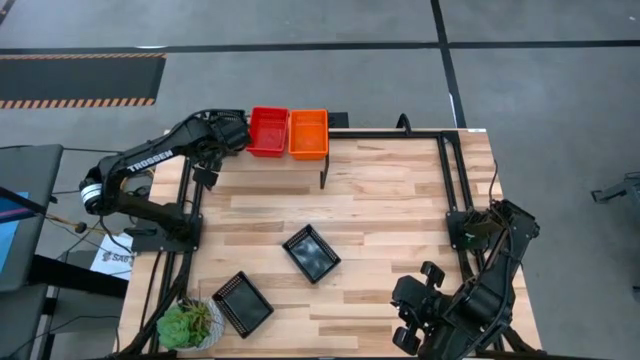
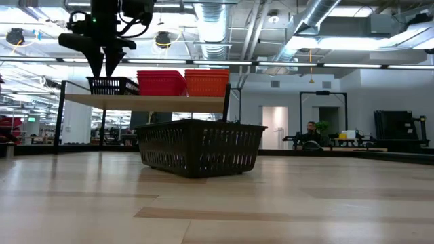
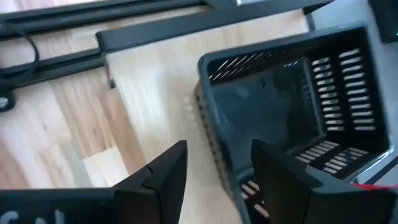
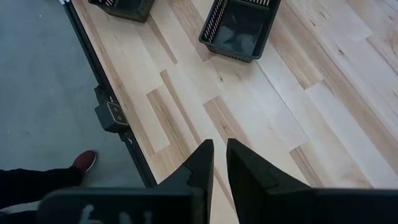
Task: Stack baskets on shelf by color
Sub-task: Stack the right black bin on top of the other black bin on the shelf
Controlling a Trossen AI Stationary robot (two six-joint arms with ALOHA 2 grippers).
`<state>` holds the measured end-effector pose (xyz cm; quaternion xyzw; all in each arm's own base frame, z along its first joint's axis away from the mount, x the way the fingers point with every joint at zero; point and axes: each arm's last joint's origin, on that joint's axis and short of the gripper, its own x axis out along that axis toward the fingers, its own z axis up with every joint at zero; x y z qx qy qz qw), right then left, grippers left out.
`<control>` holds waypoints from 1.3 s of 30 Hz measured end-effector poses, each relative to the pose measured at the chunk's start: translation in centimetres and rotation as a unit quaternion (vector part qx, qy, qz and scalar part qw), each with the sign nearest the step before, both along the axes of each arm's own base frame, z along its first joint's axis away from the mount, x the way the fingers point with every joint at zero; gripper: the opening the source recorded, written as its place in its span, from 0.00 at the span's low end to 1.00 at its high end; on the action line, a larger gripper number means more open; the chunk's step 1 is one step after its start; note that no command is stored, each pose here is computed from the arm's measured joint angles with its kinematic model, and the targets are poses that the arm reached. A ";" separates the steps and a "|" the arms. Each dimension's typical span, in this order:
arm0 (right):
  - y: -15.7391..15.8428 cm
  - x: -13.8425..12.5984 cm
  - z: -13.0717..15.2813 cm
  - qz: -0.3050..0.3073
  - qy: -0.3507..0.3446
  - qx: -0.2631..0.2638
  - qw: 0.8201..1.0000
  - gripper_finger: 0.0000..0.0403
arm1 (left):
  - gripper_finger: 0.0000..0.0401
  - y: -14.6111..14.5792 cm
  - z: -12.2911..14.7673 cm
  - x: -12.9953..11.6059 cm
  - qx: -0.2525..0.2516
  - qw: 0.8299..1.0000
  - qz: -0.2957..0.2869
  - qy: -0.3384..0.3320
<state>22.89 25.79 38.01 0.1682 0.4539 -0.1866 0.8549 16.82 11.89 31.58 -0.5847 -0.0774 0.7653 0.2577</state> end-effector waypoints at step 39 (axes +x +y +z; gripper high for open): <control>0.0 0.0 0.0 0.002 0.002 0.000 1.000 0.17 | 0.41 -7.4 6.8 5.5 0.083 0.648 -0.744 0.142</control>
